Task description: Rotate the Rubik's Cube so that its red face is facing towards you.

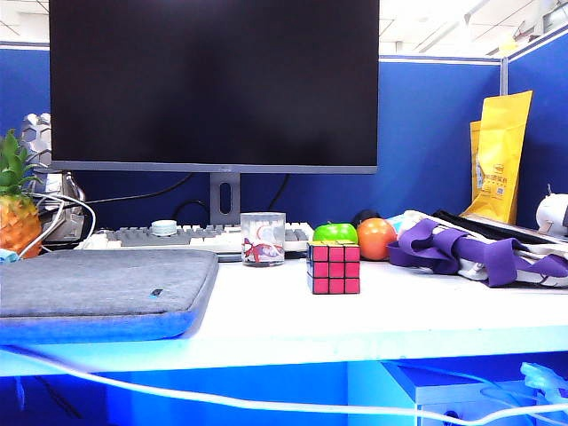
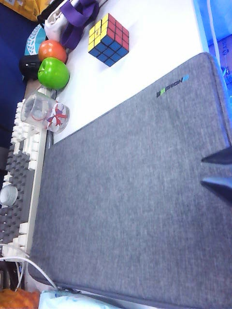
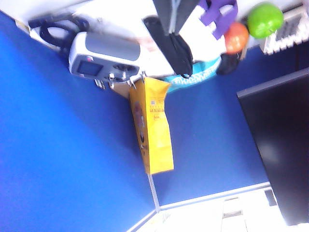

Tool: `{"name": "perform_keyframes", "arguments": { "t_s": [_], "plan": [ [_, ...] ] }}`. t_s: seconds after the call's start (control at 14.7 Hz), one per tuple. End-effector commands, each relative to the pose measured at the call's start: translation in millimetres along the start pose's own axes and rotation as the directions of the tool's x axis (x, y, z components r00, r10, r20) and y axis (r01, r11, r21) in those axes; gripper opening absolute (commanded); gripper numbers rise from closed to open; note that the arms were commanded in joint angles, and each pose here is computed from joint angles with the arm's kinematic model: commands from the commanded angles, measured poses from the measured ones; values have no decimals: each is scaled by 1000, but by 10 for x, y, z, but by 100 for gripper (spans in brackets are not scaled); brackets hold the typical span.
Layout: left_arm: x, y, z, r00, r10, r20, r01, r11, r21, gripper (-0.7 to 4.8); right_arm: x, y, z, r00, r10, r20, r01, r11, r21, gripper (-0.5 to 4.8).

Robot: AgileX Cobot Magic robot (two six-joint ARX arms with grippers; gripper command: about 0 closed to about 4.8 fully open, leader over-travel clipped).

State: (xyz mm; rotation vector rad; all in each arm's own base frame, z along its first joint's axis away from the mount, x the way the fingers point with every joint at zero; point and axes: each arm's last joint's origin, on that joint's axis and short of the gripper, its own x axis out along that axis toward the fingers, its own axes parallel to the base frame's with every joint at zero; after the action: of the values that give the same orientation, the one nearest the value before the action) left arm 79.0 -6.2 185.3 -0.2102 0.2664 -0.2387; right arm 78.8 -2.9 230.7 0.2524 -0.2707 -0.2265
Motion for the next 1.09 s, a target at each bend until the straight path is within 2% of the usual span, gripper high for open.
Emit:
{"name": "perform_keyframes", "arguments": {
  "t_s": [0.07,0.2,0.34,0.41,0.61,0.95,1.09],
  "plan": [
    [28,15,-39,1000,-4,-3,4,1000,0,52,26,-37,-350,996,47,-74,-48,999,-16,9],
    [30,18,-55,1000,-1,-15,1,1000,-4,52,25,-2,-363,983,174,-62,-175,985,1,9],
    [30,19,-58,1000,0,-19,0,1000,-5,52,15,22,-405,965,239,-110,-240,971,6,9],
    [30,17,-49,1000,-2,-9,2,1000,-2,52,-3,49,-479,940,295,-172,-296,955,16,9],
    [127,51,-74,993,-25,112,21,999,36,52,-63,132,-586,865,422,-274,-423,904,55,9],
    [136,40,3,968,-56,245,37,996,82,52,-99,135,-739,822,452,-347,-459,886,69,9],
    [200,78,-103,965,-59,257,38,996,86,52,-96,137,-730,825,454,-337,-459,886,69,9]
  ]
}}
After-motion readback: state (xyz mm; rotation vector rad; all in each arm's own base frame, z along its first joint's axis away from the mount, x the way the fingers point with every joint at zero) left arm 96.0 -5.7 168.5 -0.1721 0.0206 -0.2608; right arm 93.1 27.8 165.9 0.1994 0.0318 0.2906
